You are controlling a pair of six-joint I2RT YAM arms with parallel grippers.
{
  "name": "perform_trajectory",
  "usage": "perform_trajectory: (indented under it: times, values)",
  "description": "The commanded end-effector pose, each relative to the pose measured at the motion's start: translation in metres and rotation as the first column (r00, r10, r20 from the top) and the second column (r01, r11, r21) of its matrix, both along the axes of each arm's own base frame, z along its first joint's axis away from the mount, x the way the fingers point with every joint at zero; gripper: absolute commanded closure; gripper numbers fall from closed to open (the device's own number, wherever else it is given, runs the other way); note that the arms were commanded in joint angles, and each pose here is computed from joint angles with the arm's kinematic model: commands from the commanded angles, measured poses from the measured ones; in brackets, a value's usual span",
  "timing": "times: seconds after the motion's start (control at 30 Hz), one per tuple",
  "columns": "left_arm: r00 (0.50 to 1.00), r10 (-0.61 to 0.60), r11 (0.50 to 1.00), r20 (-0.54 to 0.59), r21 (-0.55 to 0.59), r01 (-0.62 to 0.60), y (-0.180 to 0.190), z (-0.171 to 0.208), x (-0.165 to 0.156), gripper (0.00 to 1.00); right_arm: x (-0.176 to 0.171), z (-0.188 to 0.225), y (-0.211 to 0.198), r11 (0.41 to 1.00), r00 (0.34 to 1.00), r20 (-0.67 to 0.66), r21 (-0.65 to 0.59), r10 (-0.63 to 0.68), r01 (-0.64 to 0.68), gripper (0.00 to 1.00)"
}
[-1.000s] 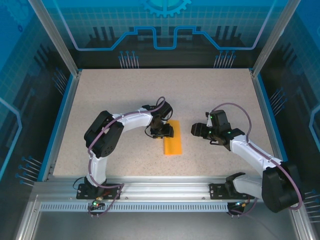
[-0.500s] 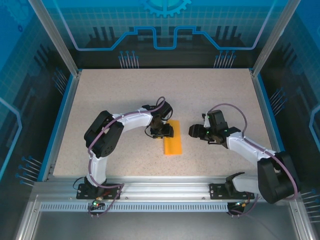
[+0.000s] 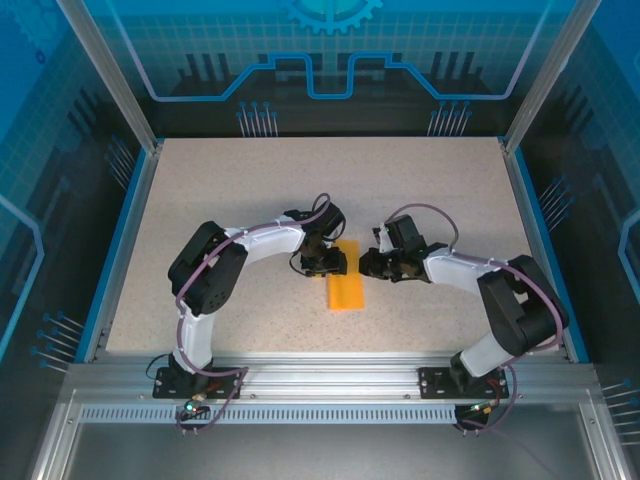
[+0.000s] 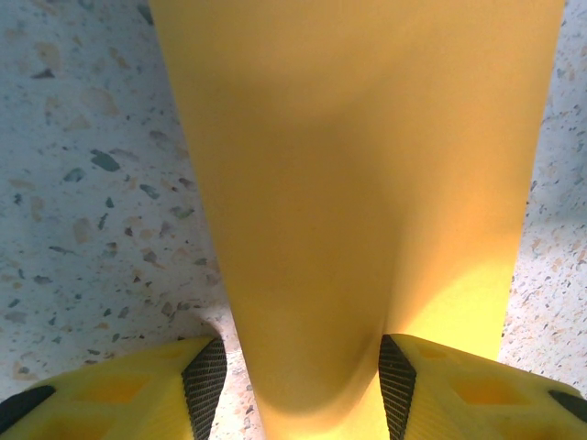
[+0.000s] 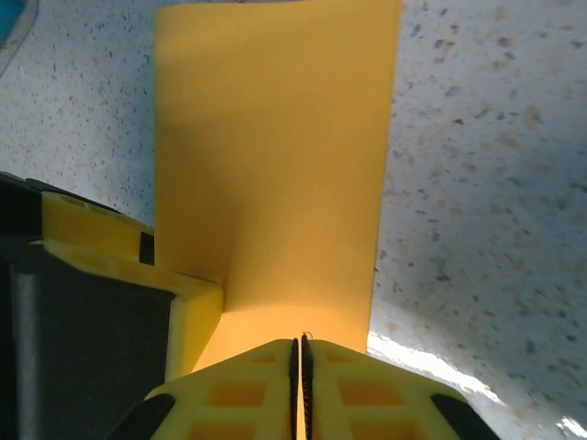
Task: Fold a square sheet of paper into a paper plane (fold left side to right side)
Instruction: Hold the square sheet of paper at the center of the table.
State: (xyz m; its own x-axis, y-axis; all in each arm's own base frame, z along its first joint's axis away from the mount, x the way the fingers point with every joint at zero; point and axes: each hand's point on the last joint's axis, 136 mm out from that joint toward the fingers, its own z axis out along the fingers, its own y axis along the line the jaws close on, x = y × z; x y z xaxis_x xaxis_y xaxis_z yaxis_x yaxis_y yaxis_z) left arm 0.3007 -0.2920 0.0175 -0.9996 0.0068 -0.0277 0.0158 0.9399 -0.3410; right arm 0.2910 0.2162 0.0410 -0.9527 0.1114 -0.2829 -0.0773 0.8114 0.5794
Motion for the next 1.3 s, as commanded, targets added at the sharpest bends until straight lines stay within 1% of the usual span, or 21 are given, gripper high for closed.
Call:
perform_trajectory:
  times: [0.0,0.3,0.6,0.87,1.03,1.1,1.17,1.23,1.27]
  values:
    - [0.997,-0.021,0.999,-0.073,0.036,0.023,0.005,-0.037,-0.014,0.47,0.005,0.0,0.013,1.0,1.0,0.0,0.015,0.025,-0.025,0.91]
    - [0.997,-0.021,0.999,-0.074,0.036,0.023,0.005,-0.038,-0.014,0.47,-0.002,-0.026,0.013,0.998,0.997,-0.075,-0.044,0.035,-0.038,0.92]
    - [0.998,-0.028,0.999,-0.054,0.025,0.029,0.005,-0.029,-0.014,0.46,-0.017,-0.048,-0.003,0.99,0.987,-0.157,-0.137,0.014,-0.036,0.93]
    - [0.998,-0.039,0.999,0.042,-0.029,0.04,0.004,0.017,-0.005,0.38,-0.03,-0.061,-0.018,0.977,0.98,-0.201,-0.21,-0.003,-0.04,0.93]
    - [0.99,-0.046,0.994,0.137,-0.089,0.059,0.005,0.056,-0.002,0.33,-0.033,-0.066,-0.019,0.975,0.976,-0.216,-0.218,0.0,-0.048,0.93]
    - [0.986,-0.047,0.991,0.158,-0.117,0.066,0.005,0.065,-0.005,0.33,-0.033,-0.067,-0.019,0.974,0.975,-0.22,-0.221,-0.002,-0.048,0.93]
    - [0.983,-0.054,0.984,0.176,-0.159,0.083,0.001,0.075,-0.008,0.35,-0.034,-0.068,-0.02,0.973,0.975,-0.221,-0.225,-0.006,-0.045,0.94]
    - [0.982,-0.07,0.971,0.173,-0.215,0.107,-0.007,0.08,-0.012,0.4,-0.034,-0.068,-0.02,0.972,0.976,-0.219,-0.23,-0.01,-0.042,0.94]
    - [0.983,-0.087,0.959,0.162,-0.253,0.126,-0.014,0.081,-0.014,0.45,-0.035,-0.069,-0.02,0.972,0.975,-0.22,-0.23,-0.009,-0.043,0.94]
